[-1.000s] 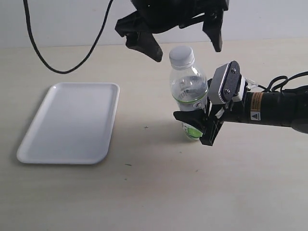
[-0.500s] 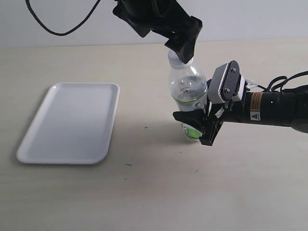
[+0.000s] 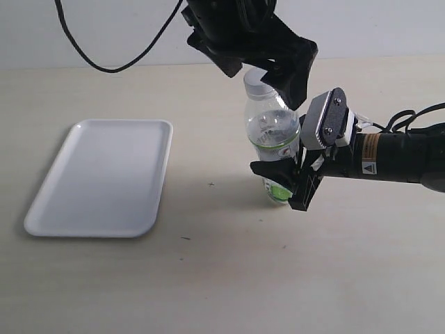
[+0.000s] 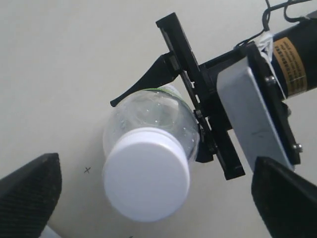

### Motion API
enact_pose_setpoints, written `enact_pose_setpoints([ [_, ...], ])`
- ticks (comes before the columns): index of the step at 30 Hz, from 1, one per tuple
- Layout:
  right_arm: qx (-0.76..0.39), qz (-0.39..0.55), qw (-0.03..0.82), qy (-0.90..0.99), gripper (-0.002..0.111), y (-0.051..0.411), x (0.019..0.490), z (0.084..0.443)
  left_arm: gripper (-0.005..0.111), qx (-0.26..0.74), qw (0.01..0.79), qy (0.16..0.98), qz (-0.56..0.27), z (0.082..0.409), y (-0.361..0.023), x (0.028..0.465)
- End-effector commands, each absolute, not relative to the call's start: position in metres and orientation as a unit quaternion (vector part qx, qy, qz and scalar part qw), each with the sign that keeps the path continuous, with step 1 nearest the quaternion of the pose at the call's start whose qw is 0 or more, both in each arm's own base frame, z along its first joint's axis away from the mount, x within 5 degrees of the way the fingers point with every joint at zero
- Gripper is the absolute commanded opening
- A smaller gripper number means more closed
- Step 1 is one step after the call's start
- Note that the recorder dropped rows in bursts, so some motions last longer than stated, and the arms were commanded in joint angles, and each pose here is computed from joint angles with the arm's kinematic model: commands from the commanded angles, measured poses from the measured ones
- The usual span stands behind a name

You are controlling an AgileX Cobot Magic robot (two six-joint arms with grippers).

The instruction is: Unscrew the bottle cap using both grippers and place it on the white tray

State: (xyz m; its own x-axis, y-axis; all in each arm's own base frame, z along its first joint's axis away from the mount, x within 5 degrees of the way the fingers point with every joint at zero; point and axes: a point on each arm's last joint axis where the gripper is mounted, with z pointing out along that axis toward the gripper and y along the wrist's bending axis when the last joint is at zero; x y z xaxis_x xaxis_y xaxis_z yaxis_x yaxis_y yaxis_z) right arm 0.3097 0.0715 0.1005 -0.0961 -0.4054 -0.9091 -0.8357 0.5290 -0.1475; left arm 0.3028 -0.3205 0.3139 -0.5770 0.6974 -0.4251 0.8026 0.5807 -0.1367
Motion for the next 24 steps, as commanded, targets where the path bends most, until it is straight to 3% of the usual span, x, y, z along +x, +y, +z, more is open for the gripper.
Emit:
enact_pose_setpoints([
  [1, -0.453, 0.198, 0.481, 0.724, 0.0, 0.07, 0.307, 0.093, 0.105, 0.432, 0.162, 0.872, -0.164, 0.31, -0.325, 0.303],
  [10, -0.453, 0.198, 0.481, 0.724, 0.0, 0.07, 0.307, 0.093, 0.103, 0.435, 0.168, 0.869, -0.164, 0.319, -0.323, 0.301],
  [18, -0.453, 0.198, 0.481, 0.724, 0.0, 0.07, 0.307, 0.093, 0.071, 0.433, 0.177, 0.868, -0.169, 0.324, -0.324, 0.301],
  [24, -0.452, 0.199, 0.481, 0.724, 0.0, 0.07, 0.307, 0.093, 0.068, 0.433, 0.171, 0.869, -0.17, 0.319, -0.326, 0.303],
])
